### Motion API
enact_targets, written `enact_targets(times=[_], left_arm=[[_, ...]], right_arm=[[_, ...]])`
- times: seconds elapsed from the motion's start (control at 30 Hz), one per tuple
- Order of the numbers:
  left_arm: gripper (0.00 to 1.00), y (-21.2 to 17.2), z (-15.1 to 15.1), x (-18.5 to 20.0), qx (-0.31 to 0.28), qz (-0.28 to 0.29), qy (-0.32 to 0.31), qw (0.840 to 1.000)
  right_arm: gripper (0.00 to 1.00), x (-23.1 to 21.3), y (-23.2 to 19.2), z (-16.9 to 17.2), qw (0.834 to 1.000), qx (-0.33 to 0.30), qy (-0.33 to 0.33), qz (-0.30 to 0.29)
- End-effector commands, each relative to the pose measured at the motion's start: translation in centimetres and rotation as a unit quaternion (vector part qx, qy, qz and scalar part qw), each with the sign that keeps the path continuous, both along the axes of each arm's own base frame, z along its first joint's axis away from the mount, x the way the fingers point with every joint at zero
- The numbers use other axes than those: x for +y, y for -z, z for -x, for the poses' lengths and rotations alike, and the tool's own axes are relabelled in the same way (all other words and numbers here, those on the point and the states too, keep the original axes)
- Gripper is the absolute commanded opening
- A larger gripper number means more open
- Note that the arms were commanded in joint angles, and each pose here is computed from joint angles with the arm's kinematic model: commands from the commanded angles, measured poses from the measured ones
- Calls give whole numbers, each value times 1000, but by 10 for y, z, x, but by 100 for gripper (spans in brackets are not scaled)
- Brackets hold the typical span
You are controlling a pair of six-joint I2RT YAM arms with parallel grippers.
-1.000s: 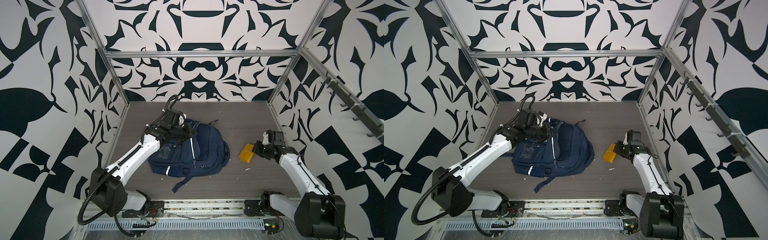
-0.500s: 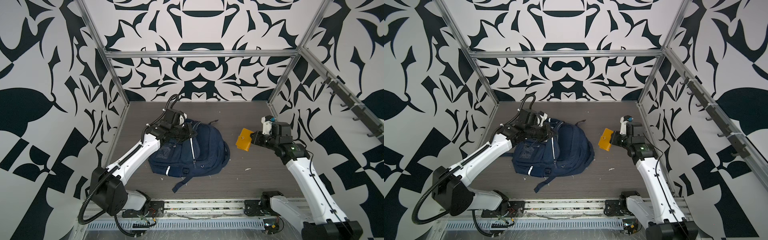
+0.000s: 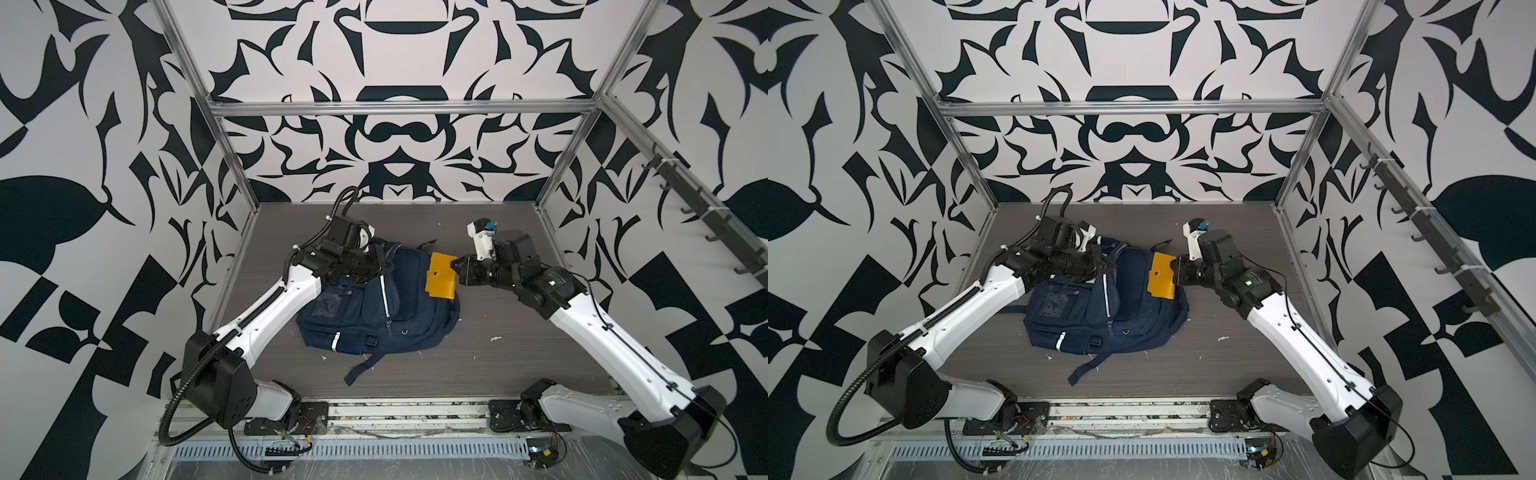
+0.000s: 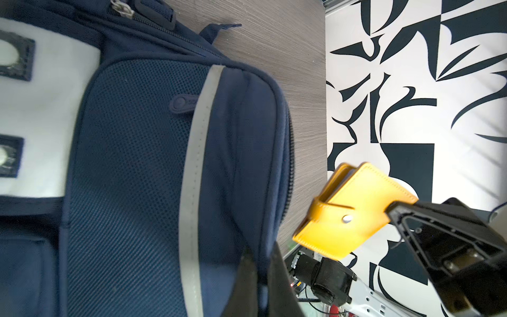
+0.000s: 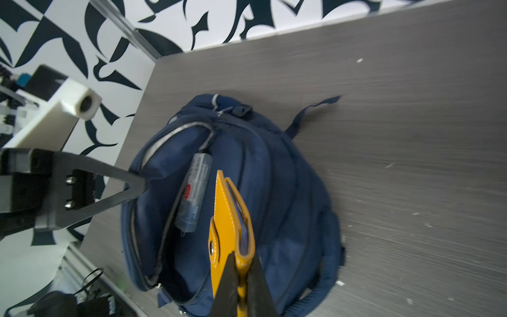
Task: Pack the student bag
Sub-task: 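Lift the yellow wallet and insert it into the backpack pocket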
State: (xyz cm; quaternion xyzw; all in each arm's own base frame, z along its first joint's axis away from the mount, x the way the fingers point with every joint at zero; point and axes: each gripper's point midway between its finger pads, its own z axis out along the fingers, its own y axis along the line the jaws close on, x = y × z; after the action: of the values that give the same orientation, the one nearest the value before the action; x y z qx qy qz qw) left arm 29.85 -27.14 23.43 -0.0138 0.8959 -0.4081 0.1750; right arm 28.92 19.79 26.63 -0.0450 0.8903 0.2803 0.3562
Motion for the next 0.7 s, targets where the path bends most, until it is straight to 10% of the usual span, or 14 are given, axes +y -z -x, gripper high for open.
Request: enact_targets(times=[0.0, 0.67], left_arm=[[0, -32, -8, -3, -46, 23, 9, 999], [0, -32, -2, -8, -45, 50, 23, 998]], right_arm=[[0, 18, -28, -12, 998, -32, 9, -50], [0, 101, 18, -44, 990, 34, -24, -134]])
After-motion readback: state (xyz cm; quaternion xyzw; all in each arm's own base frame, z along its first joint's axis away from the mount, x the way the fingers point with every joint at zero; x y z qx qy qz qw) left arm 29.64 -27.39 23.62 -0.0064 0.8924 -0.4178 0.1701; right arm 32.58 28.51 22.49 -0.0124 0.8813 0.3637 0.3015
